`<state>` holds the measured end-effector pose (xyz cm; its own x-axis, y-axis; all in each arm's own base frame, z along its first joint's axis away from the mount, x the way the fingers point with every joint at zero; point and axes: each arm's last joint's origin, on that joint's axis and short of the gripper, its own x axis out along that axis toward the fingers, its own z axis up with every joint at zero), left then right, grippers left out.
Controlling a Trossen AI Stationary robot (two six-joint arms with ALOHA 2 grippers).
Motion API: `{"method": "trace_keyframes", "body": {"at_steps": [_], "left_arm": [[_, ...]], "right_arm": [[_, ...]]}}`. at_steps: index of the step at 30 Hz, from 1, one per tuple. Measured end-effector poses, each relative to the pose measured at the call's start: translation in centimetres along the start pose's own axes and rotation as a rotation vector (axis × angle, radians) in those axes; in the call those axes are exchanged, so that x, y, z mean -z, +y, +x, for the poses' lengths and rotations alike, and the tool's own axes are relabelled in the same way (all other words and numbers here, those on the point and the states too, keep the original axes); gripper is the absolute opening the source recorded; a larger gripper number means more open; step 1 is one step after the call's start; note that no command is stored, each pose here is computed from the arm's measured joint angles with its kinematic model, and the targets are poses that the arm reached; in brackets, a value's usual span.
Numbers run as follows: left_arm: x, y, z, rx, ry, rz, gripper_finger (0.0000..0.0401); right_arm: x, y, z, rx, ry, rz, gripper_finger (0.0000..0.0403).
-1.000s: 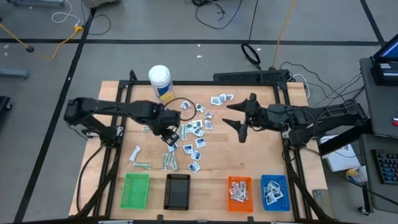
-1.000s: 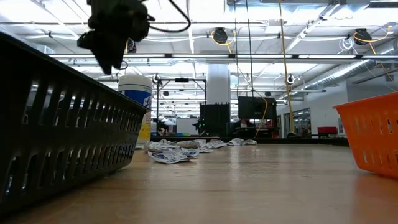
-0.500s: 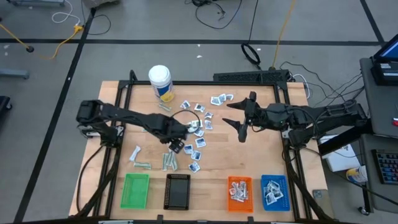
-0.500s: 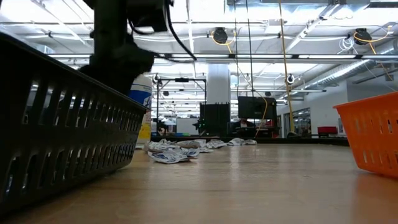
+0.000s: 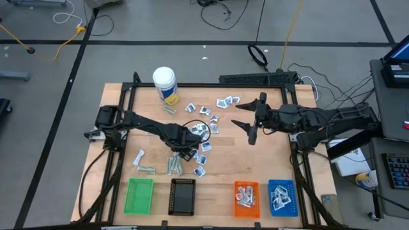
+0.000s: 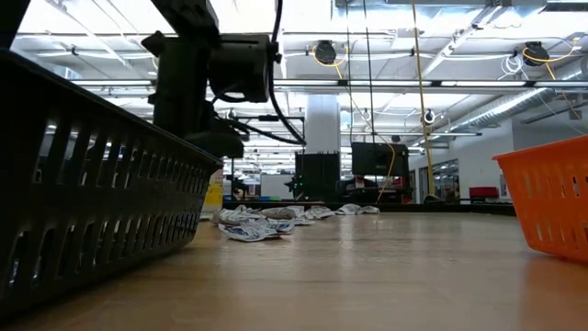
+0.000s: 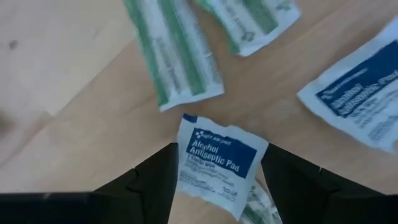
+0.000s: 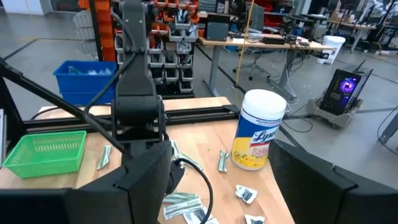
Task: Pick & Place First Aid Supplies
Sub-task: Put the alcohol pad into the blue bin
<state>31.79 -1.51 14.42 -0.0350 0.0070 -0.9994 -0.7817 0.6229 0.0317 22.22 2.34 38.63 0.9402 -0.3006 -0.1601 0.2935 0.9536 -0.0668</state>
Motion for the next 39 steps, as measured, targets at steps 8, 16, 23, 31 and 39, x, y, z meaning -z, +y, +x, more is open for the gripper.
{"method": "trace_keyframes", "body": {"at_steps": [8,16,23,31,39], "left_arm": [[0.0,-0.3,0.2,0.012,0.007,0.007,0.0217],[0.1,-0.2,0.1,0.029,0.036,0.012,0.011],[0.3,0.7,-2.1,0.075,0.019,0.006,0.001],[0.5,3.1,-7.7,0.207,-0.124,0.04,0.0004],[1.8,5.6,-13.4,0.35,-0.396,0.109,0.0003]], "right_arm": [[-0.3,-0.2,-0.5,0.001,-0.017,0.001,0.0263],[-0.3,-0.2,-0.5,0.002,-0.02,-0.013,0.0263],[-0.3,-0.2,-0.5,0.003,-0.023,-0.011,0.0263],[-0.3,-0.2,-0.5,0.003,-0.024,-0.009,0.0263],[-0.3,-0.3,-0.5,0.004,-0.025,0.021,0.0263]]}}
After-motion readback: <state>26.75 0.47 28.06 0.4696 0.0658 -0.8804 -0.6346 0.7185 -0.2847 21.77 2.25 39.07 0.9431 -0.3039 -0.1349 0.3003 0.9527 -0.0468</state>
